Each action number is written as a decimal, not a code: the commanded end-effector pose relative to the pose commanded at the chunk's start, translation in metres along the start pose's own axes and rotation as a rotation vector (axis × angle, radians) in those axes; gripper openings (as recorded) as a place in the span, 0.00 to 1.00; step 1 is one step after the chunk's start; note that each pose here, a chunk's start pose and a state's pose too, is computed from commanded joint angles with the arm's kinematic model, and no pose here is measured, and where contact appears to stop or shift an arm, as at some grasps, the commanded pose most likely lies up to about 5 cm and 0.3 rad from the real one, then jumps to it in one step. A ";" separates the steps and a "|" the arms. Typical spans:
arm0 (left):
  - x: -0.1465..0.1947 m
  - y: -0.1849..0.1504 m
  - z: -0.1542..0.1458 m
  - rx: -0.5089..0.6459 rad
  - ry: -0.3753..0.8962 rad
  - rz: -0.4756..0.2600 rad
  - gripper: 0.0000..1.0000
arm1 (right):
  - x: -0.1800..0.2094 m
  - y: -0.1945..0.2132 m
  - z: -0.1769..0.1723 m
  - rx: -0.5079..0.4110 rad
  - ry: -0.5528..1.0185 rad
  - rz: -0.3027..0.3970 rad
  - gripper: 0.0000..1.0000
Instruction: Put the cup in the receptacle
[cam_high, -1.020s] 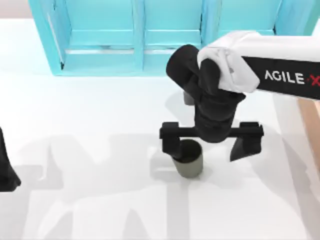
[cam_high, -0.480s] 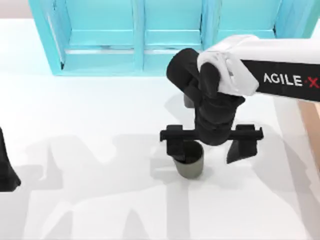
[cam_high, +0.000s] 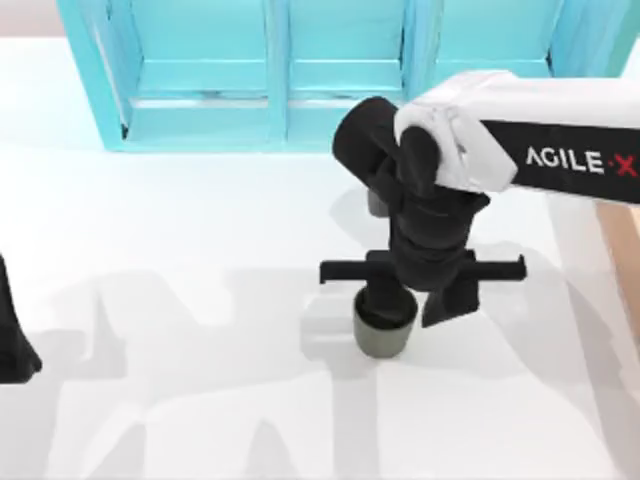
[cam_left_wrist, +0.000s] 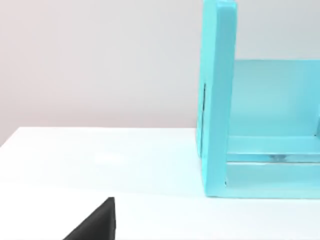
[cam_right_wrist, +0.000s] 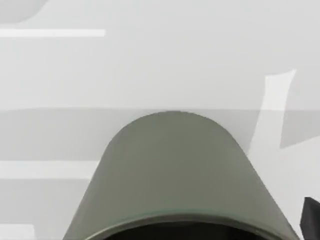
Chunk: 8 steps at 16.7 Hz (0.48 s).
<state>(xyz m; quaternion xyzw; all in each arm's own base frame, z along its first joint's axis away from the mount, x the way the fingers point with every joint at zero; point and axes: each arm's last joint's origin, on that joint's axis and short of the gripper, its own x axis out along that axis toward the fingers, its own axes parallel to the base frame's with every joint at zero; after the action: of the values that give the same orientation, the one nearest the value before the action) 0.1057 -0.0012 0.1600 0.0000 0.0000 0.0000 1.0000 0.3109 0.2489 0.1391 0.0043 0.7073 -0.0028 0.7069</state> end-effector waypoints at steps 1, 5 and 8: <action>0.000 0.000 0.000 0.000 0.000 0.000 1.00 | 0.000 0.000 0.000 0.000 0.000 0.000 0.02; 0.000 0.000 0.000 0.000 0.000 0.000 1.00 | 0.000 0.000 0.000 0.000 0.000 0.000 0.00; 0.000 0.000 0.000 0.000 0.000 0.000 1.00 | 0.000 0.000 0.000 0.000 0.000 0.000 0.00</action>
<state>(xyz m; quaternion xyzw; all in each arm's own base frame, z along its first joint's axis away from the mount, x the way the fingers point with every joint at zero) 0.1057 -0.0012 0.1600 0.0000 0.0000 0.0000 1.0000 0.3109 0.2489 0.1391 0.0043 0.7073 -0.0028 0.7069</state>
